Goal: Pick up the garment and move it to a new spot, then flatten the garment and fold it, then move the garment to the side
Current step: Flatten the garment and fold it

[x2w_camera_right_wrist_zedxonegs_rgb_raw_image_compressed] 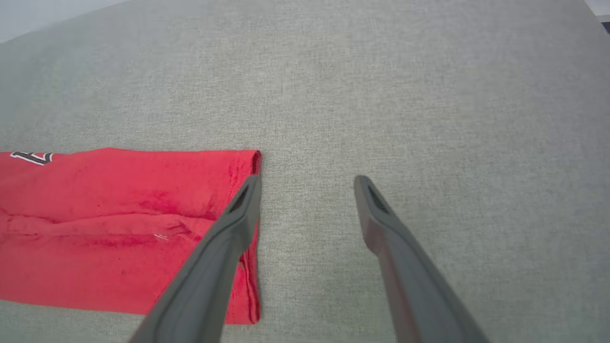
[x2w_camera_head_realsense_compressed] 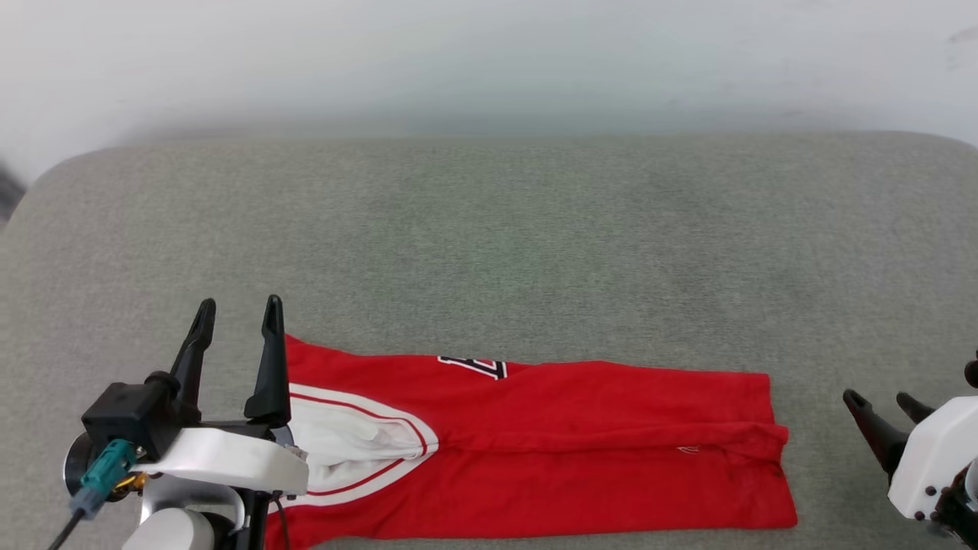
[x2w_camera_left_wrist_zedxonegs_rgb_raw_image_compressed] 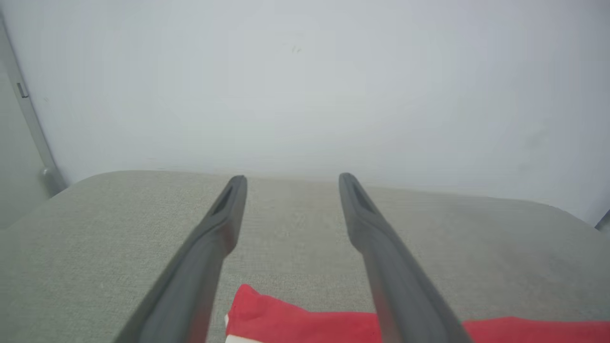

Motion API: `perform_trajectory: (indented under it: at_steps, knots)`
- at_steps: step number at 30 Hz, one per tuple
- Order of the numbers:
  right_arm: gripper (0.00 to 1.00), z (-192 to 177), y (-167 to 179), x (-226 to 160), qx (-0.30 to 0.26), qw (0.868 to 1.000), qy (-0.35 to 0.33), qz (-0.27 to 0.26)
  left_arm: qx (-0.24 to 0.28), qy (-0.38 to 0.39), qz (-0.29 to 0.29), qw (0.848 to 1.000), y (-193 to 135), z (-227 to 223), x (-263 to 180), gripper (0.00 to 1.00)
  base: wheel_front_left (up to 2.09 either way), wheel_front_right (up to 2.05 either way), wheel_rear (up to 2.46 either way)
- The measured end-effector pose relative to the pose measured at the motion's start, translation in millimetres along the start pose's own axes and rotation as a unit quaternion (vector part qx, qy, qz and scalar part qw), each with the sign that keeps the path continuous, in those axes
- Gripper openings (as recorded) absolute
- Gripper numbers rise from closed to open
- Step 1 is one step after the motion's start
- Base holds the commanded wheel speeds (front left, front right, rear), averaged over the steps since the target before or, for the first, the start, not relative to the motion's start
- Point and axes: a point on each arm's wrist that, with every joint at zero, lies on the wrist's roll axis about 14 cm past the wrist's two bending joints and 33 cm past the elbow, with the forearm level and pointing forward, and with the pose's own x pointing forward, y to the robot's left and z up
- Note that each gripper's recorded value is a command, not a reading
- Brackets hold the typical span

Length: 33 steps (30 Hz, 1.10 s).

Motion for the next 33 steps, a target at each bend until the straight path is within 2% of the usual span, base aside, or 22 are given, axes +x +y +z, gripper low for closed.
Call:
perform_trajectory:
  at_steps: [6,12,16,19,24,33]
  knots:
    - [1.0,-30,21,18,0.005,0.996,0.087,0.03,0.018,-0.022,0.003,1.0,-2,10,-10,1.0,0.0,0.0,0.0]
    - [1.0,-75,52,34,0.023,0.981,0.182,0.068,0.019,-0.02,0.006,1.0,-2,8,-16,1.0,0.0,0.0,0.0]
    - [1.0,-89,64,38,0.028,0.974,0.209,0.083,0.017,-0.012,0.01,1.0,-2,3,-18,1.0,0.0,0.0,0.0]
    - [0.0,-91,67,41,0.03,0.972,0.213,0.089,0.016,-0.008,0.006,1.0,-4,-1,-17,1.0,0.0,0.0,0.0]
    - [0.0,-89,72,40,0.035,0.972,0.212,0.1,0.019,-0.01,-0.003,1.0,-8,1,-15,1.0,0.0,0.0,0.0]
    - [0.0,-57,54,28,0.018,0.983,0.158,0.087,0.025,-0.013,-0.011,1.0,-15,6,-19,1.0,0.0,0.0,0.0]
